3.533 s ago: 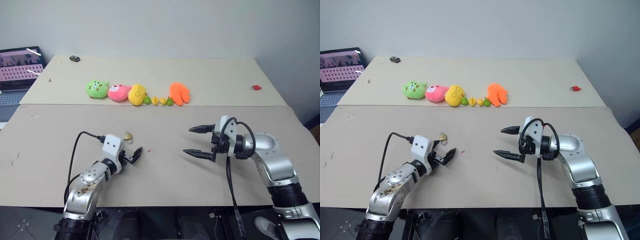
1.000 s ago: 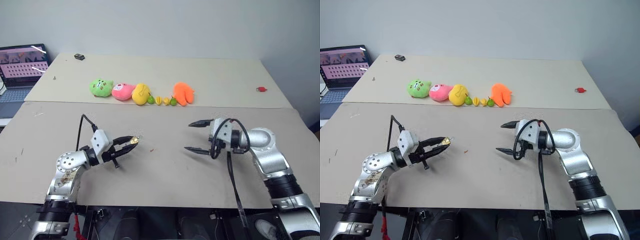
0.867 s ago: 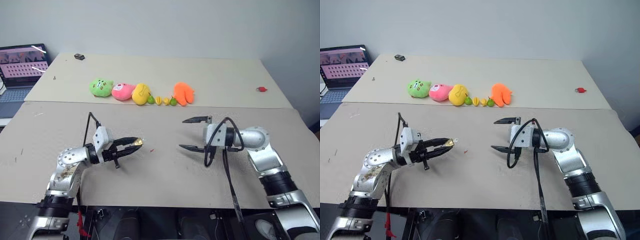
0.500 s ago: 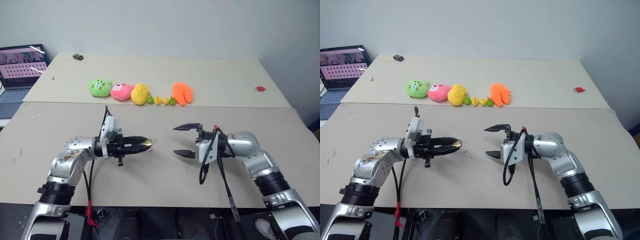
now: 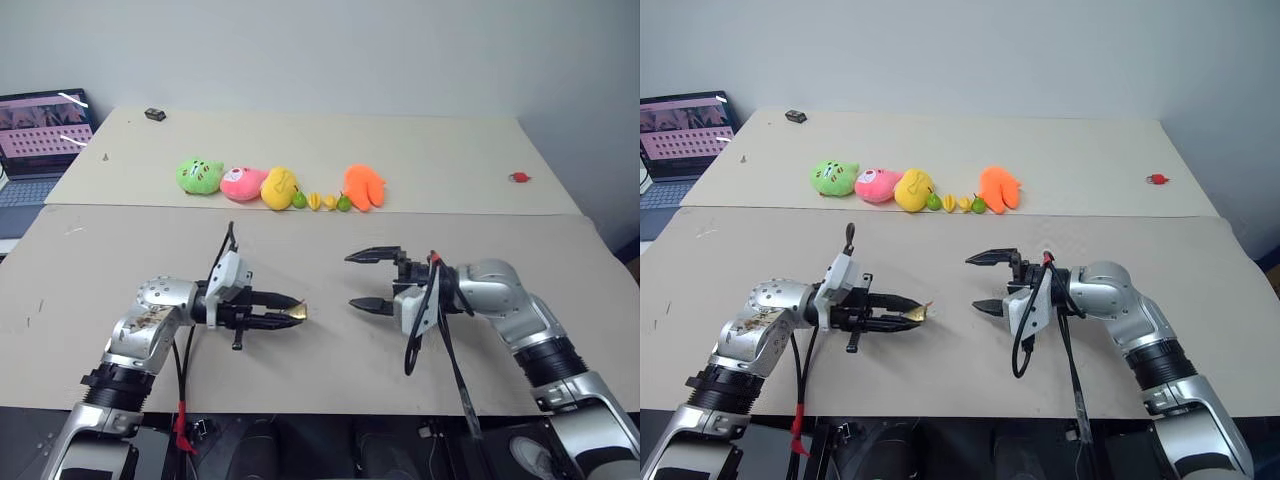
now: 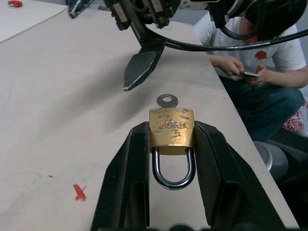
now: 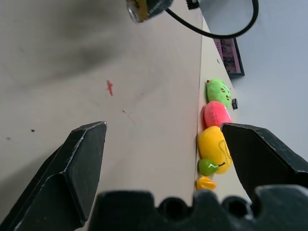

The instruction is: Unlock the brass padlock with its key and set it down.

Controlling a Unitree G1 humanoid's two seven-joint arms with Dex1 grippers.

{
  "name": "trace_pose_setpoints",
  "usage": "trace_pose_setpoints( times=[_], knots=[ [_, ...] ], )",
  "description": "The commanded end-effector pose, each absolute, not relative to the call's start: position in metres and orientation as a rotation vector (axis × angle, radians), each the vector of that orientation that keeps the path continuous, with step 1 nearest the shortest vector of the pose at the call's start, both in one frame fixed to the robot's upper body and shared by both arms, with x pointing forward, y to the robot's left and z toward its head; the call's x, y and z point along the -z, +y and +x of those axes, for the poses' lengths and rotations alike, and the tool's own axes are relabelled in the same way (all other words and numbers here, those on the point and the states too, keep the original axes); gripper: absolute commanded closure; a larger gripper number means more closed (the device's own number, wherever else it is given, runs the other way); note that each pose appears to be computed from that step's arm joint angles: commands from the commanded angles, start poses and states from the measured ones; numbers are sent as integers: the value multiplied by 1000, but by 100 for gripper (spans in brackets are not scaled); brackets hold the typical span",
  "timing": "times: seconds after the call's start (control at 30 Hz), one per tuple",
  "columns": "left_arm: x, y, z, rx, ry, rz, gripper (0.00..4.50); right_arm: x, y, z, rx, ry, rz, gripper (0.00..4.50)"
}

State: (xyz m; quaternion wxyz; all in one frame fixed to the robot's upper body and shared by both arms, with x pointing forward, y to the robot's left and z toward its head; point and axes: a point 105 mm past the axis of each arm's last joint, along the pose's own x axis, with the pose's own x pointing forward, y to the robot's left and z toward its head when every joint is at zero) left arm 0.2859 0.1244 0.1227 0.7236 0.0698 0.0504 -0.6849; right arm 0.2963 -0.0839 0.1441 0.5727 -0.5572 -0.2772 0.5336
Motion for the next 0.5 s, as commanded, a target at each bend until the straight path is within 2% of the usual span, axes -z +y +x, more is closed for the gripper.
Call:
trace_pose_setpoints(
  times=[0.03,0.17,0.5],
  knots=[
    [-134,124,302,1494,59,205,371,-154,-83,300,-1225,-699,-1322,0],
    [-138,116,310,1508,45,214,371,-161,-77,305,-1220,-721,-1318,0],
    [-139,108,312,1541,35,205,371,-176,-62,308,-1195,-780,-1296,0]
  ],
)
